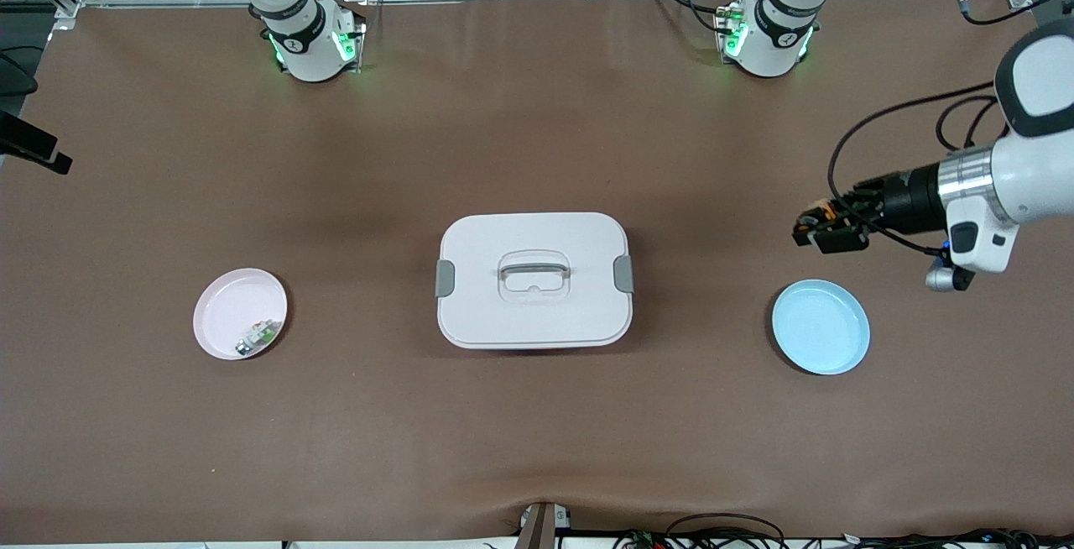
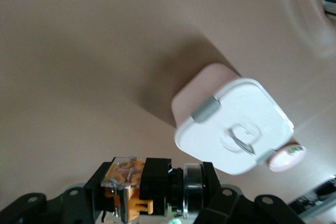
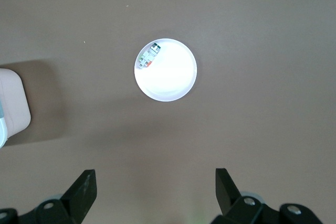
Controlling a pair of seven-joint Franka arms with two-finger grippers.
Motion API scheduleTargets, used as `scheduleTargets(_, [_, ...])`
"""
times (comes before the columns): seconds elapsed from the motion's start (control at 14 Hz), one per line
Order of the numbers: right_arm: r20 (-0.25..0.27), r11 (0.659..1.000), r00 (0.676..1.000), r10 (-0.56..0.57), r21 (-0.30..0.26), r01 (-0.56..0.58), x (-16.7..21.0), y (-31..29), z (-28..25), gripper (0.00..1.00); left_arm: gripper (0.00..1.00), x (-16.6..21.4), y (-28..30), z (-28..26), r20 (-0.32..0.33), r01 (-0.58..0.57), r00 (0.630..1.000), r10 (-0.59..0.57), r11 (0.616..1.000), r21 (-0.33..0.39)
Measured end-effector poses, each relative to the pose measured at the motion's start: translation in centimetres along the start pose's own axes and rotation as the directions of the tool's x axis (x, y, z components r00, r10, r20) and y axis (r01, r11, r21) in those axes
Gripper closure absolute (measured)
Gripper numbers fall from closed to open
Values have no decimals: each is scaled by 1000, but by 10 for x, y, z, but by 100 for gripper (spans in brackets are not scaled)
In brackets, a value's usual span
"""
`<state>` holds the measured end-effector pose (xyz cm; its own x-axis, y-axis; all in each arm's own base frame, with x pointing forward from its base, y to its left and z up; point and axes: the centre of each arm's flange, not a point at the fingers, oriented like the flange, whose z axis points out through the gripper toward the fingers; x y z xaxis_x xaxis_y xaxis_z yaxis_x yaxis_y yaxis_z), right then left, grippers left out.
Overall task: Transfer orange switch to right arm and place
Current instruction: 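Lift the orange switch and carry it above the white box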
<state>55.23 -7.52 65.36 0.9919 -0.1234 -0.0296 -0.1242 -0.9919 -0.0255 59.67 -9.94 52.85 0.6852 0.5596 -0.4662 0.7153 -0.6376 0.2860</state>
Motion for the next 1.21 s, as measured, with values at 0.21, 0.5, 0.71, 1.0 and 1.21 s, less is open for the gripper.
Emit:
scheduleTargets(0.21, [-9, 1000, 1000, 15, 0, -15, 1, 10, -1, 0, 27, -55, 34, 2, 61, 104, 993, -101, 994, -42])
scheduleTargets(0.5, [-36, 1000, 999, 16, 11, -16, 3, 9, -5, 0, 27, -125, 78, 17, 109, 227, 969, -220, 972, -57])
scheduleTargets(0.71, [-36, 999, 999, 14, 31, -13, 4, 7, -4, 0, 27, -177, 109, 45, 133, 327, 940, -314, 941, -90])
scheduleTargets(1.0, [-10, 996, 1000, 5, 88, -4, 13, -2, 11, 0, 27, -237, 148, 106, 199, 484, 868, -455, 865, -134])
scheduleTargets(1.21, [-13, 986, 1000, -6, 164, 8, 20, -6, 18, 0, 27, -253, 165, 143, 257, 600, 791, -555, 785, -153])
